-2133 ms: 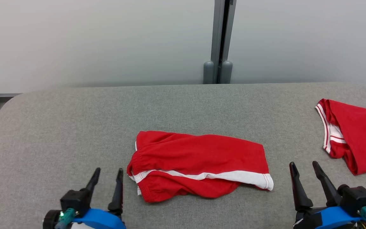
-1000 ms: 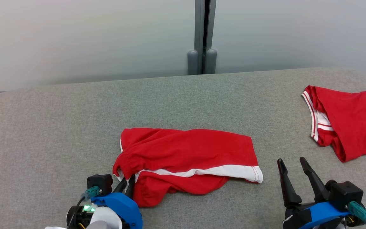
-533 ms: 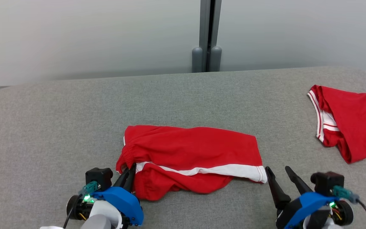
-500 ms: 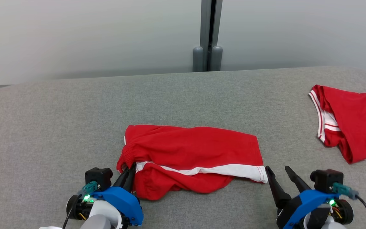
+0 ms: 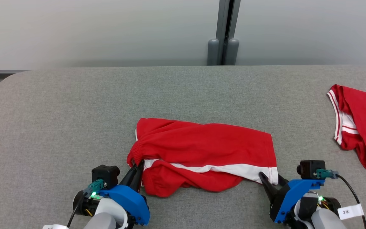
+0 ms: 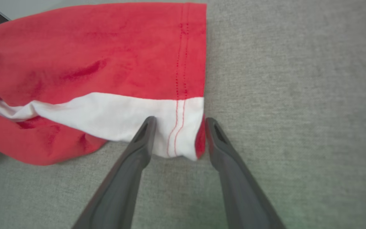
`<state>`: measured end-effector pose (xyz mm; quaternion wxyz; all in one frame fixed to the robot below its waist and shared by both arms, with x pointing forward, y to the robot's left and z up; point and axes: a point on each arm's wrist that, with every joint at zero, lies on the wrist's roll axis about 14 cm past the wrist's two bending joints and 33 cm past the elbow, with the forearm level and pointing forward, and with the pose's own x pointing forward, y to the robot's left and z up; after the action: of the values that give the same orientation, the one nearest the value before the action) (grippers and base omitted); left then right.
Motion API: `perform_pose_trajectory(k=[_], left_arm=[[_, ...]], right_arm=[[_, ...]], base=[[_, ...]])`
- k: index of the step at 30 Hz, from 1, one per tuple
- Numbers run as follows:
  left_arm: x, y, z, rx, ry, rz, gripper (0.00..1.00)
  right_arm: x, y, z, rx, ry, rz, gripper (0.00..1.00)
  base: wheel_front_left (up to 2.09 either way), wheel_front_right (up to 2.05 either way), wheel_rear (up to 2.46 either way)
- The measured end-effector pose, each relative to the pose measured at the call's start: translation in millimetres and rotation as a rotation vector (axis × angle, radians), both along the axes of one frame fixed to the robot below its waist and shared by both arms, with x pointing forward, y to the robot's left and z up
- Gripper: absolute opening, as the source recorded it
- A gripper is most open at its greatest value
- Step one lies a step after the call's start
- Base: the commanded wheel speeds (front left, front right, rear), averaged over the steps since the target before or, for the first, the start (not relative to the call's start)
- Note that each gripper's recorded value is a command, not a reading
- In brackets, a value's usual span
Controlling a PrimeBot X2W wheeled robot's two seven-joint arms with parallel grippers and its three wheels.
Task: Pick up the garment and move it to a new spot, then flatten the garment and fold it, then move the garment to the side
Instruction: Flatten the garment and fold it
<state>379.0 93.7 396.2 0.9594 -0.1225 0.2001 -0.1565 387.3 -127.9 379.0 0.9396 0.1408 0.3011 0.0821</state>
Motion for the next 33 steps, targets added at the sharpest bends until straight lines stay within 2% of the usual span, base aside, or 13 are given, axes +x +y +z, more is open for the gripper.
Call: perform_pose_trajectory(k=[1, 2, 4, 5, 9, 12, 20, 22, 26, 30, 33], left_arm=[[0, 0, 0, -0.002, 0.000, -0.001, 0.00], [0, -1, 1, -0.003, -0.001, -0.004, 0.00], [0, -2, 1, -0.005, -0.002, -0.007, 0.00], [0, -2, 1, -0.007, -0.002, -0.007, 0.00], [1, -2, 3, -0.015, -0.010, -0.005, 0.00], [6, -2, 13, -0.037, -0.047, 0.009, 0.00], [24, -14, 89, -0.252, -0.228, 0.019, 0.00], [26, -16, 112, -0.319, -0.264, 0.003, 0.00], [26, -14, 152, -0.408, -0.316, -0.043, 0.00], [26, -19, 181, -0.469, -0.318, -0.114, 0.00], [35, -26, 191, -0.439, -0.294, -0.191, 0.00]], right_arm=[[2, 1, 0, 0.000, 0.000, 0.002, 0.67], [3, 1, 0, -0.001, 0.002, 0.004, 0.44], [3, 2, -2, -0.004, 0.014, 0.008, 0.28], [3, 2, -3, -0.005, 0.016, 0.009, 0.00], [6, 3, 2, -0.002, -0.013, 0.006, 0.00], [17, 0, 20, 0.003, -0.091, -0.011, 0.00], [35, -5, 95, 0.045, -0.334, -0.040, 0.00], [33, -9, 112, 0.066, -0.372, -0.051, 0.00], [27, -24, 148, 0.042, -0.461, -0.069, 0.00], [26, -31, 182, 0.030, -0.531, -0.071, 0.00], [33, -35, 196, 0.012, -0.546, -0.060, 0.00]], base=[[0.00, 0.00, 0.00], [0.00, 0.00, 0.00], [0.00, 0.00, 0.00], [0.00, 0.00, 0.00], [0.00, 0.00, 0.00], [0.00, 0.00, 0.00], [0.00, 0.00, 0.00], [0.00, 0.00, 0.00], [0.00, 0.00, 0.00], [0.00, 0.00, 0.00], [0.00, 0.00, 0.00]])
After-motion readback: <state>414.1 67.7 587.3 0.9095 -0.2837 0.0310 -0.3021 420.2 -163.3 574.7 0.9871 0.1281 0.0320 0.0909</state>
